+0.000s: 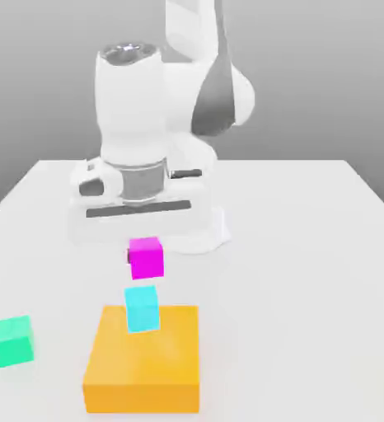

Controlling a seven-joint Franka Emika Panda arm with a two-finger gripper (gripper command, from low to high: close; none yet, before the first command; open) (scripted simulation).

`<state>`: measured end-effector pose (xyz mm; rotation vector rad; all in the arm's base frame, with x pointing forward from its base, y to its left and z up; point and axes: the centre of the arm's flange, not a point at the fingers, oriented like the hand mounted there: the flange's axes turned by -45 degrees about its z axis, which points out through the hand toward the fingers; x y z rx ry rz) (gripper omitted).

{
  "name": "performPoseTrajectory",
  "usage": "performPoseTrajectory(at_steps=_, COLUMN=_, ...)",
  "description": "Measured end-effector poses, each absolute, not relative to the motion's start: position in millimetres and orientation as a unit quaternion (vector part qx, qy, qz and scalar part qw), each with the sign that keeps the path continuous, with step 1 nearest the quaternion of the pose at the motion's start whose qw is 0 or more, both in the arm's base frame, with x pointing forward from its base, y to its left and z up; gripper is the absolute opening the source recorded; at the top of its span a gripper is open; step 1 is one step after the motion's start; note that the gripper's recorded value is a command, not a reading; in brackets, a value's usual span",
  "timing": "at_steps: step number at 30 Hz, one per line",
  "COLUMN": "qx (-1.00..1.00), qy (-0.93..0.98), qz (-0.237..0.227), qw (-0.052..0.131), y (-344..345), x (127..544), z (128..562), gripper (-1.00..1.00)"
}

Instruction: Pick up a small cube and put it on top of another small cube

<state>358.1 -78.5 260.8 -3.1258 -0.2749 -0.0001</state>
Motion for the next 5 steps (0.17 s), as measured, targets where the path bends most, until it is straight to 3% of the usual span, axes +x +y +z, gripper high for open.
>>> performPoseTrajectory(at_steps=1, qx=-0.996, qy=-0.087, qz=0.0, qw=0.001, y=-78.9, x=357.4, z=249.8, gripper=-1.0)
performPoseTrajectory(at_steps=2, qx=-0.996, qy=-0.086, qz=0.0, qw=0.001, y=-79.1, x=356.8, z=243.6, gripper=1.0)
performPoseTrajectory(at_steps=5, qx=-0.996, qy=-0.086, qz=0.0, qw=0.001, y=-79.1, x=356.8, z=243.6, gripper=1.0)
